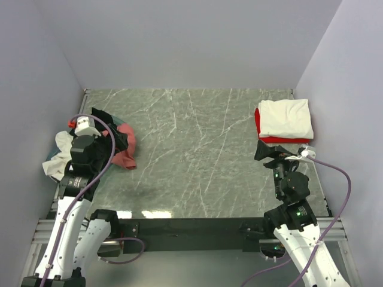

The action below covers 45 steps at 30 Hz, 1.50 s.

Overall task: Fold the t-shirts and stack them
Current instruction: Grab the tshirt from the pile

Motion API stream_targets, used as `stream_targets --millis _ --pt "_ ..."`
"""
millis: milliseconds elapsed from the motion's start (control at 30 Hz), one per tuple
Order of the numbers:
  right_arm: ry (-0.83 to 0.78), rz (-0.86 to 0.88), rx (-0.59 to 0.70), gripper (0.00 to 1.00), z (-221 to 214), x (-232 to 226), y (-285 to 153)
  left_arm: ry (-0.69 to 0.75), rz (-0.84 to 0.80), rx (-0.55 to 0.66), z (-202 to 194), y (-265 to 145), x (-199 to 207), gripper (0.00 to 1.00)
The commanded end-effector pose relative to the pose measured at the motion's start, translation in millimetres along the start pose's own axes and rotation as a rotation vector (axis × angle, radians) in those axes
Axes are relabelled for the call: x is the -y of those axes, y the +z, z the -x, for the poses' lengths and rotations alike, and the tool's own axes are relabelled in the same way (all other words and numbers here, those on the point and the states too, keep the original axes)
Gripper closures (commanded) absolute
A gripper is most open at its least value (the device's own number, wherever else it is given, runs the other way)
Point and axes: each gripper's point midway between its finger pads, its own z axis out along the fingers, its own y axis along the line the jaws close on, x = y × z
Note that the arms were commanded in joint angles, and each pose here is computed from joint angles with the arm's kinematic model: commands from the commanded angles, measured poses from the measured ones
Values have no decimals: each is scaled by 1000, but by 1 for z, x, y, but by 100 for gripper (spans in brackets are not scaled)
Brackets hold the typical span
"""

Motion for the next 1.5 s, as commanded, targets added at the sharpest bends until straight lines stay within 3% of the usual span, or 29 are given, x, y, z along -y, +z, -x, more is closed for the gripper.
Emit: stream_targets --millis 0,233,600,1200,1467 --pt "21 -8 41 5 16 -2 -2 -4 16 32 12 -4 0 1" --pt "17 -33 29 4 14 2 0 0 72 12 6 0 -11 1" --pt "29 -69 21 4 11 8 -1 -6 210 -187 -46 31 -25 1" --pt "41 -32 27 4 15 3 -8 -20 413 -124 -50 59 -50 1" --pt "48 -33 34 4 17 4 -11 12 472 -167 -68 73 -63 10"
